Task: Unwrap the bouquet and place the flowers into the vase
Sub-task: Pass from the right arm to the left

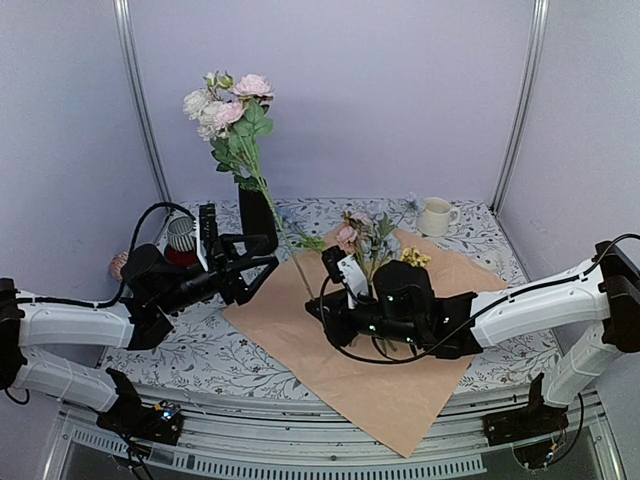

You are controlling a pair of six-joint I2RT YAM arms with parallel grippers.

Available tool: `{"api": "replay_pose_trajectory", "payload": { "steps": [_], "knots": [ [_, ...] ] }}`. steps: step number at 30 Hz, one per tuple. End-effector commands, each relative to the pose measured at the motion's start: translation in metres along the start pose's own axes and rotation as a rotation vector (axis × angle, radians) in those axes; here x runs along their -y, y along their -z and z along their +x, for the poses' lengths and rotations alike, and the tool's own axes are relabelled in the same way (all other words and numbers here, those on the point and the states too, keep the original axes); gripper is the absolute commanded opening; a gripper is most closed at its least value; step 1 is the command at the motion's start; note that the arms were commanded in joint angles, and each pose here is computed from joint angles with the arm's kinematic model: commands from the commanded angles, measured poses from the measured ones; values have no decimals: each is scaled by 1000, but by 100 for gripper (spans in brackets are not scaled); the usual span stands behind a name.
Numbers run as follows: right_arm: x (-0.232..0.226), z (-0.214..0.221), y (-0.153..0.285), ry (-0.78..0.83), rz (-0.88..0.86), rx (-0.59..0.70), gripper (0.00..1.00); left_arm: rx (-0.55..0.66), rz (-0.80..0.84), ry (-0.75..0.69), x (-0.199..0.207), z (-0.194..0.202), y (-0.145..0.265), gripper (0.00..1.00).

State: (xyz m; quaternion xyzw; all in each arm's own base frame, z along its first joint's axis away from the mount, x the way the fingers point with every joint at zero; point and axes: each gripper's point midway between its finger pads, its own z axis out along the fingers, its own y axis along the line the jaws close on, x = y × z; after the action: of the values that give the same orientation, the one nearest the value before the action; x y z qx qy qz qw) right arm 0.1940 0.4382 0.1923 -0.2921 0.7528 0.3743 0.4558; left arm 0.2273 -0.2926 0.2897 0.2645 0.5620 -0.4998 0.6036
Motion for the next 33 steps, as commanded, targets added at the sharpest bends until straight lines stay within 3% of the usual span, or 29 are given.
{"api": "replay_pose_trajectory", "payload": {
  "steps": [1,12,33],
  "knots": [
    [-12,-21,4,21,-21,92,4,37,-3,25,-5,-7,8,85],
    [-19,-32,14,51,-71,199,2,42,34,58,-7,-7,10,85],
    [-38,-2,-5,155,-156,130,2,62,79,24,-1,-11,21,89]
  ]
}}
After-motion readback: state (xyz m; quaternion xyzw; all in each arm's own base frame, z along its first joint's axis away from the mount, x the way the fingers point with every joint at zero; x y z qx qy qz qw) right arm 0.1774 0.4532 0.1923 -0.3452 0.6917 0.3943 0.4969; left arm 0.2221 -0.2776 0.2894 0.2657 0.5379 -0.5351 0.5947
